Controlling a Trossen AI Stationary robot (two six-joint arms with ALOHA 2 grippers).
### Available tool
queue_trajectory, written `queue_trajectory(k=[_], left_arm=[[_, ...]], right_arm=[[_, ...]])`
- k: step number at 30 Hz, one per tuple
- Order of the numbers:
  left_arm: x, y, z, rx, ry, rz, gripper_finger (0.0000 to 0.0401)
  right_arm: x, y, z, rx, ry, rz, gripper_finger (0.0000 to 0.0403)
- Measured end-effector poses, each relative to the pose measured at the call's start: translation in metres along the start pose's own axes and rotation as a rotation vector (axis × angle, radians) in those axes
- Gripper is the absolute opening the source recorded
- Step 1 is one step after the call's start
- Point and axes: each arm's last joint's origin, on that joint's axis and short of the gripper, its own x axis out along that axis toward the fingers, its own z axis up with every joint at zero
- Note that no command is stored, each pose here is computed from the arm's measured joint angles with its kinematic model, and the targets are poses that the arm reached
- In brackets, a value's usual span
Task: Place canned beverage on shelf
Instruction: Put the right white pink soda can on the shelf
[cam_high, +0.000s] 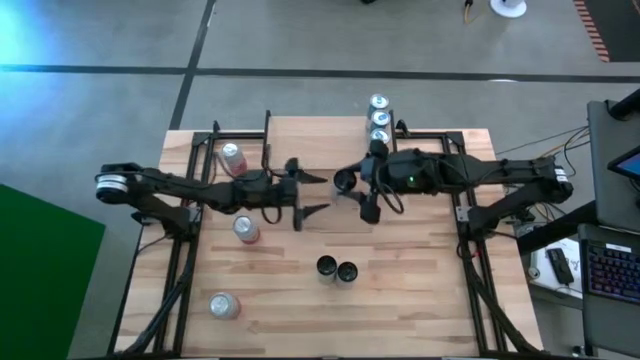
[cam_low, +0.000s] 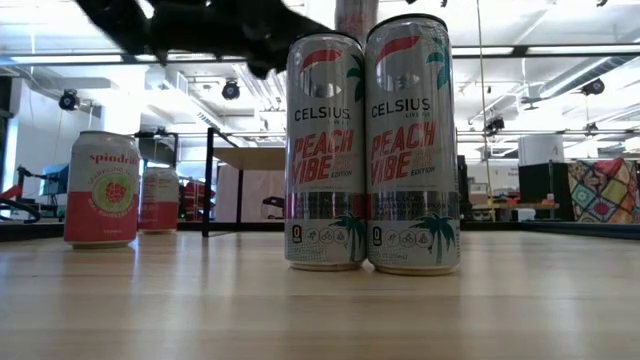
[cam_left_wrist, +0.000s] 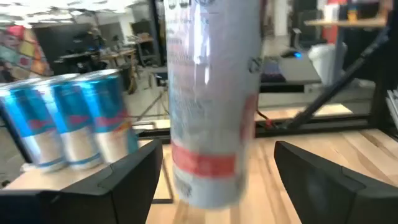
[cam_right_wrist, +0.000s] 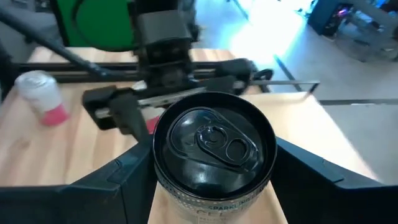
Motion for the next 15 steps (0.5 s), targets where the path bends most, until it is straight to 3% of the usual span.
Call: queue_trajectory(k=[7,15], left_arm=[[-0.033,0.003,-0.018,-0.058,-0.001,0.078,0.0294],[-0.037,0.003,-0.026,-0.06,0.025,0.106,0.0284]], right_arm=[[-0.005,-0.064,0.018,0.077,-0.062,0.001,0.0253],[0.009,-0.137,0.006,0.15,0.0,-0.039,0.0254]])
